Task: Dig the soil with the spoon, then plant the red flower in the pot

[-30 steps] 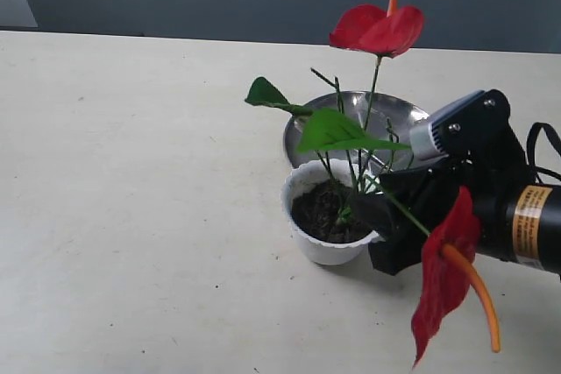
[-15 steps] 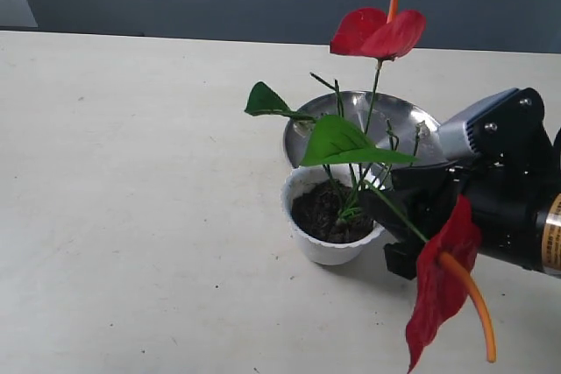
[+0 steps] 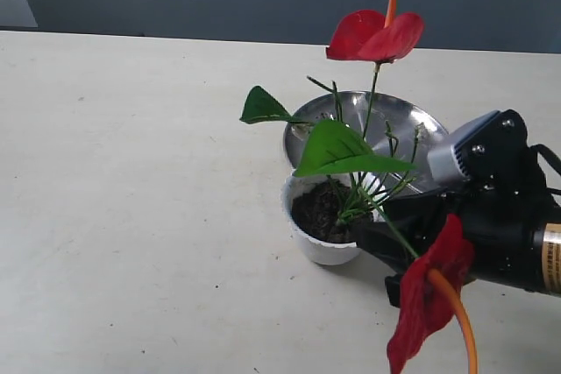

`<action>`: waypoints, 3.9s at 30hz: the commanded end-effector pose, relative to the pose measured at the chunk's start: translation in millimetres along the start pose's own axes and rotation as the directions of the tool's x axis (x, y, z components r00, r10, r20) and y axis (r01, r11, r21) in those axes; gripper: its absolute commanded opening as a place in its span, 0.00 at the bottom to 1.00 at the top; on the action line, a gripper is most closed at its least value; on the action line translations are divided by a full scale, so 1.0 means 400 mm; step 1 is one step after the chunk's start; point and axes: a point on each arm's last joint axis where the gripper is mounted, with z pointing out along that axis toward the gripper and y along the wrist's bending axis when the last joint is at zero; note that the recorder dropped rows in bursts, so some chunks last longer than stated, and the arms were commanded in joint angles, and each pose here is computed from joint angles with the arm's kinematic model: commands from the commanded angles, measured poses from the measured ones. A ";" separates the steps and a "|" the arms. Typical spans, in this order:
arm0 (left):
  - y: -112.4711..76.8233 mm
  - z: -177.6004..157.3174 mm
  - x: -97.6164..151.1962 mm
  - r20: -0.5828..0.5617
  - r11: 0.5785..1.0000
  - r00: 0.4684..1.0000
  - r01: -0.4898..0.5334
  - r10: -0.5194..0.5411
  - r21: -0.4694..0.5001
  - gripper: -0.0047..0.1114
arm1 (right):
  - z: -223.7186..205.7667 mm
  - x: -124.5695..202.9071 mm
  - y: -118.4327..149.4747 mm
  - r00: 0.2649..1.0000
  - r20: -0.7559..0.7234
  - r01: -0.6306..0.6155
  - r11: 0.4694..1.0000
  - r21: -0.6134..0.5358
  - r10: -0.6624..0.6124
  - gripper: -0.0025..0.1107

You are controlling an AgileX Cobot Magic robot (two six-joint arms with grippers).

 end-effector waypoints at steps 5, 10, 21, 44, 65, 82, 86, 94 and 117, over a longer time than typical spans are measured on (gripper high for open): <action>0.000 -0.001 -0.005 0.021 1.000 1.000 0.013 -0.013 0.005 0.05 | -0.009 0.006 0.004 1.000 -0.023 0.004 1.000 -0.005 -0.004 0.44; 0.000 -0.001 -0.005 0.019 1.000 1.000 0.013 -0.013 0.005 0.05 | -0.036 -0.004 0.009 0.998 0.025 -0.052 0.999 0.008 0.052 0.44; 0.000 -0.001 -0.005 0.019 1.000 1.000 0.013 -0.013 0.005 0.05 | -0.055 0.009 0.015 0.997 0.048 -0.053 0.999 0.004 0.053 0.44; 0.000 -0.001 -0.005 0.019 1.000 1.000 0.013 -0.013 0.005 0.05 | -0.051 0.042 0.017 0.992 0.004 -0.130 0.991 -0.014 0.130 0.44; 0.000 -0.001 -0.005 0.021 1.000 1.000 0.013 -0.013 0.005 0.05 | -0.047 0.088 0.019 0.976 -0.054 -0.214 0.977 -0.018 0.212 0.44; 0.000 -0.001 -0.005 0.019 1.000 1.000 0.013 -0.013 0.005 0.05 | -0.046 0.121 0.015 0.957 -0.085 -0.278 0.961 0.010 0.278 0.34; 0.000 -0.001 -0.005 0.019 1.000 1.000 0.013 -0.013 0.005 0.05 | -0.045 0.137 0.013 0.950 -0.101 -0.294 0.956 0.021 0.295 0.34; 0.000 -0.001 -0.005 0.019 1.000 1.000 0.013 -0.013 0.005 0.05 | -0.045 0.137 0.012 0.944 -0.097 -0.314 0.949 0.029 0.315 0.34; 0.000 -0.001 -0.005 0.019 1.000 1.000 0.013 -0.013 0.005 0.05 | -0.047 0.175 -0.014 0.932 -0.085 -0.337 0.930 0.146 0.351 0.34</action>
